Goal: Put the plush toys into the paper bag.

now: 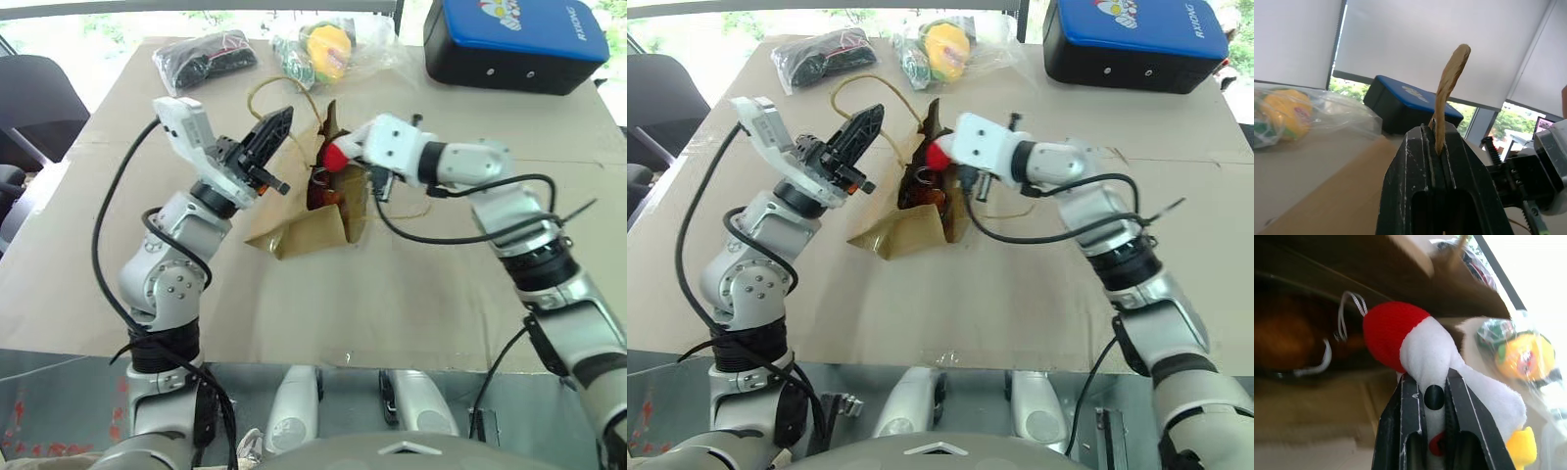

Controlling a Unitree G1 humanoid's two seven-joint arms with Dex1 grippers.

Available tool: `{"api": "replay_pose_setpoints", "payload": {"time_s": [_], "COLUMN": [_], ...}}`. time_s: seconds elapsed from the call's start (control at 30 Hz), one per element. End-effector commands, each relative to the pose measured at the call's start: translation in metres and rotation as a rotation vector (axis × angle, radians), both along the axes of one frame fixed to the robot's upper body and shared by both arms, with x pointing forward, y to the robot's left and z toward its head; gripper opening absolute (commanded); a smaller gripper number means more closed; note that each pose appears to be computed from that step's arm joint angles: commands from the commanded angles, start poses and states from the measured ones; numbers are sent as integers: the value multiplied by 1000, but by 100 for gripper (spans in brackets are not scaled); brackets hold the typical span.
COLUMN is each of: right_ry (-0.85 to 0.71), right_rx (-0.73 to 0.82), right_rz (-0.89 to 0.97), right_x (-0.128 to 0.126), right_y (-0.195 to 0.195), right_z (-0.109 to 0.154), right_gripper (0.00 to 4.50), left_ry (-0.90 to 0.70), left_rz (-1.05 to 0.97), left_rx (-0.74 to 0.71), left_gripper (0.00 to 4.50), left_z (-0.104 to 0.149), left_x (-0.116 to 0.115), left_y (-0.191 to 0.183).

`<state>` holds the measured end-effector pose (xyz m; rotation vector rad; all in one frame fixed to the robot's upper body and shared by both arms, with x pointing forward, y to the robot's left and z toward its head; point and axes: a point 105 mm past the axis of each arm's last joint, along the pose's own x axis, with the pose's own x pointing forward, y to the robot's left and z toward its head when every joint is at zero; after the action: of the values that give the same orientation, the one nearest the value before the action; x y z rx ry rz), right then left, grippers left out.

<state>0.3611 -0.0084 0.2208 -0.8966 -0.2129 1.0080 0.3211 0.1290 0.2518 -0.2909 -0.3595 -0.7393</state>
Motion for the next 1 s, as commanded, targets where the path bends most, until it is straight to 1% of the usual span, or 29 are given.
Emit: {"api": "replay_pose_setpoints", "payload": {"time_s": [0.03, 0.07, 0.17, 0.23, 0.27, 0.3, 0.33, 0.37, 0.4, 0.5, 0.63, 0.7, 0.83, 0.9, 0.97, 1.0], "right_ry": [-26, -8, 68, 101, 103, 98, 95, 123, 145, 206, 359, 434, 595, 708, 803, 848], "right_rx": [-27, -40, -55, -61, -74, -80, -72, -37, 5, 96, 321, 410, 565, 640, 674, 696], "right_rz": [77, 110, 196, 224, 221, 212, 197, 185, 164, 84, -3, -55, -217, -282, -316, -304], "right_x": [-8, -11, -13, -12, -9, -5, -1, 1, 3, 6, -10, -19, -33, -41, -49, -52], "right_y": [26, 34, 58, 64, 63, 61, 58, 51, 41, 6, -43, -65, -114, -130, -133, -128], "right_z": [8, 6, -6, -14, -19, -21, -21, -18, -13, -3, 21, 26, 12, -7, -28, -35], "right_gripper": [6, 6, 103, 194, 248, 274, 329, 359, 417, 417, 417, 417, 417, 417, 417, 417], "left_ry": [-58, -58, -56, -57, -59, -61, -63, -65, -65, -63, -64, -66, -69, -71, -71, -71], "left_rz": [6, 9, 22, 24, 29, 34, 40, 50, 62, 92, 122, 128, 138, 140, 140, 138], "left_rx": [-2, -3, -3, -5, -6, -8, -10, -15, -22, -41, -52, -53, -57, -58, -56, -55], "left_gripper": [0, 0, 0, 0, 0, 0, 0, 0, 0, 0, 0, 0, 0, 0, 0, 0], "left_z": [9, 8, 5, 3, 3, 3, 3, 2, 2, 1, 2, 2, 4, 5, 6, 6], "left_x": [-3, -3, -2, -3, -3, -4, -5, -6, -7, -8, -9, -9, -9, -9, -9, -9], "left_y": [-2, -1, 1, 0, 2, 3, 4, 7, 11, 20, 30, 32, 36, 37, 39, 39]}}
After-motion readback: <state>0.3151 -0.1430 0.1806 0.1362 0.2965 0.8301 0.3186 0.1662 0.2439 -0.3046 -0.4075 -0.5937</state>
